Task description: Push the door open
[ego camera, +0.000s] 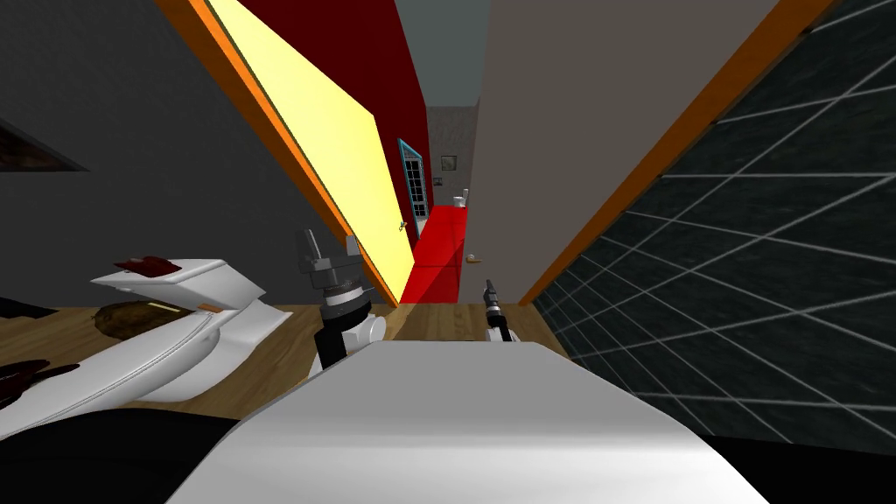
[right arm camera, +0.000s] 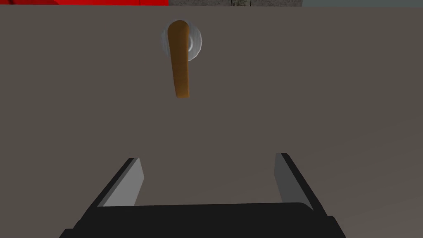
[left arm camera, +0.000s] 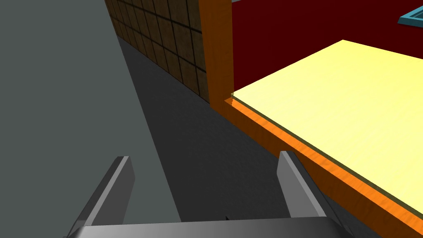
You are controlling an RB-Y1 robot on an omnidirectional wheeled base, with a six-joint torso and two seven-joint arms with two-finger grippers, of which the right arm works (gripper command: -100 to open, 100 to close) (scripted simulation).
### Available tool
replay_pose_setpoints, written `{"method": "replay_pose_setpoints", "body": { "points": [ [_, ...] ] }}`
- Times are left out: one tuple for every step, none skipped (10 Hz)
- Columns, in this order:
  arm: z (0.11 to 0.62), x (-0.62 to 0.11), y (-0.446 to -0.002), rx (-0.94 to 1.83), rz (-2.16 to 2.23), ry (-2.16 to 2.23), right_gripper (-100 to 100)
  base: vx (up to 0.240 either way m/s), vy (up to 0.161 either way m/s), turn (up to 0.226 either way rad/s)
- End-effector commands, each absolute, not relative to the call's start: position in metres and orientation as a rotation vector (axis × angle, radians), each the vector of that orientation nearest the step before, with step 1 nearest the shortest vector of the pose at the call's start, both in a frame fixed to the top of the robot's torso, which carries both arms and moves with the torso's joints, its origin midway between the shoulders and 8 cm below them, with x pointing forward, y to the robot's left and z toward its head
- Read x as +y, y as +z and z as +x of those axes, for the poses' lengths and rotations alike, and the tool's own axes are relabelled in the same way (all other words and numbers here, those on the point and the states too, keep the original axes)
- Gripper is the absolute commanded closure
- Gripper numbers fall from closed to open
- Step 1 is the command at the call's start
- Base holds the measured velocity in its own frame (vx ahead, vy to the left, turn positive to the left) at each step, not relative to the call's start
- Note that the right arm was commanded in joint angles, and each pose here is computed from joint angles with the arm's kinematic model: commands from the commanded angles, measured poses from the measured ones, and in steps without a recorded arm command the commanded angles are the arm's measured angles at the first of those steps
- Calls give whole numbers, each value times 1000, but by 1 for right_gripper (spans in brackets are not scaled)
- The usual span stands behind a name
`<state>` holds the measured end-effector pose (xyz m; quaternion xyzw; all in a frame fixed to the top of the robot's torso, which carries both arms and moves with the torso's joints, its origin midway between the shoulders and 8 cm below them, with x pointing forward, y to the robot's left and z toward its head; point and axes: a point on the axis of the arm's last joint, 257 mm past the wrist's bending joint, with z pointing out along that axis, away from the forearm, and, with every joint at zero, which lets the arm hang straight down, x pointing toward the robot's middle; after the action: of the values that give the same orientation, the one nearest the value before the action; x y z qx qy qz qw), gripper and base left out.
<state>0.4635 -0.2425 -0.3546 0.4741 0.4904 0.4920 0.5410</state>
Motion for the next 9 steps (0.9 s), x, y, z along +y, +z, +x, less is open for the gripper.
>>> {"method": "replay_pose_setpoints", "body": {
  "points": [
    [464,-239,-360,1171,1138,1173,-100,90,-27,18],
    [463,-234,-366,1177,1150,1178,-100,115,-32,28],
    [463,-231,-369,1180,1156,1180,-100,120,-39,22],
    [462,-226,-375,1187,1169,1184,-100,152,-40,30],
    [462,-224,-377,1189,1174,1187,-100,138,-33,24],
    [462,-221,-379,1191,1179,1189,-100,85,-25,9],
    [461,-217,-383,1195,1188,1193,-100,89,-33,13],
    [461,-213,-386,1199,1197,1197,-100,124,-39,24],
    [460,-206,-391,1204,1210,1204,-100,148,-28,32]
  ]
}}
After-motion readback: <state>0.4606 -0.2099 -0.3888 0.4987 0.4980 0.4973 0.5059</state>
